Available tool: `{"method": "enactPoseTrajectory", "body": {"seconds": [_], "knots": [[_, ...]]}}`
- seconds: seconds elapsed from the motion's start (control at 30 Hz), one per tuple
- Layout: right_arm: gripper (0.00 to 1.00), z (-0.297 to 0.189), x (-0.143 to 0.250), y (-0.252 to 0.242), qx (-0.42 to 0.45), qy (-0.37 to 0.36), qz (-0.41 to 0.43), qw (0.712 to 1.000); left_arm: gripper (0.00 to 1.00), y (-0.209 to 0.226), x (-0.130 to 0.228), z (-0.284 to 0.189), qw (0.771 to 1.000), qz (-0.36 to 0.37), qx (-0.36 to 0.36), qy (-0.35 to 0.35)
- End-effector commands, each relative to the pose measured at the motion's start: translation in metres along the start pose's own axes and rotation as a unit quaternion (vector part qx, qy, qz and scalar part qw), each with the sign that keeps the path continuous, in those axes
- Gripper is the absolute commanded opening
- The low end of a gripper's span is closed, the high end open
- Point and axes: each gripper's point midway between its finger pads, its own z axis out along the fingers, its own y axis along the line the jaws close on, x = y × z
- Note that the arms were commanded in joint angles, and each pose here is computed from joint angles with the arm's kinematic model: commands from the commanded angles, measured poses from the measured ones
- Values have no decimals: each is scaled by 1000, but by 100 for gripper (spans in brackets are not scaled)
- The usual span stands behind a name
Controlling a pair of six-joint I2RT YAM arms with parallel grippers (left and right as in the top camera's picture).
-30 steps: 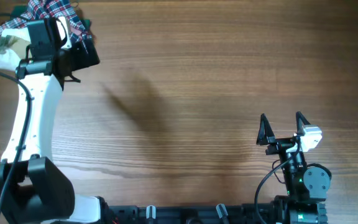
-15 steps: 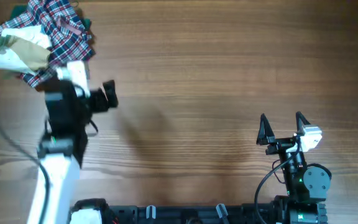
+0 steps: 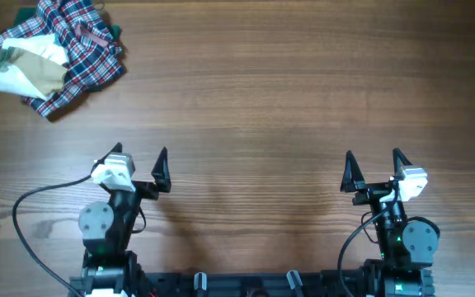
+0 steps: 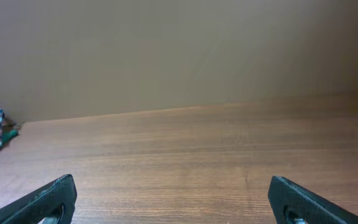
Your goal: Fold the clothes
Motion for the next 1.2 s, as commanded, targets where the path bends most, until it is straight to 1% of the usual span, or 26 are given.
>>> {"method": "enactPoseTrajectory", "body": {"seconds": [0.0, 0.17, 0.53, 0.73, 0.83, 1.17], "knots": [[100, 0, -2, -3, 9, -5, -3, 1000, 100, -23, -11, -6, 999, 11, 43, -25], [100, 0, -2, -3, 9, -5, -2, 1000, 100, -27, -12, -15, 998, 12, 49, -31], [100, 0, -2, -3, 9, -5, -2, 1000, 100, -20, -12, -28, 999, 13, 24, -45], [100, 0, -2, -3, 9, -5, -3, 1000, 100, -13, -2, -28, 1000, 8, 10, -26], [100, 0, -2, -3, 9, -5, -3, 1000, 100, -12, -2, -28, 999, -19, 8, -26], [100, 0, -2, -3, 9, -5, -3, 1000, 100, -12, -3, -28, 999, -20, 9, -27]]}}
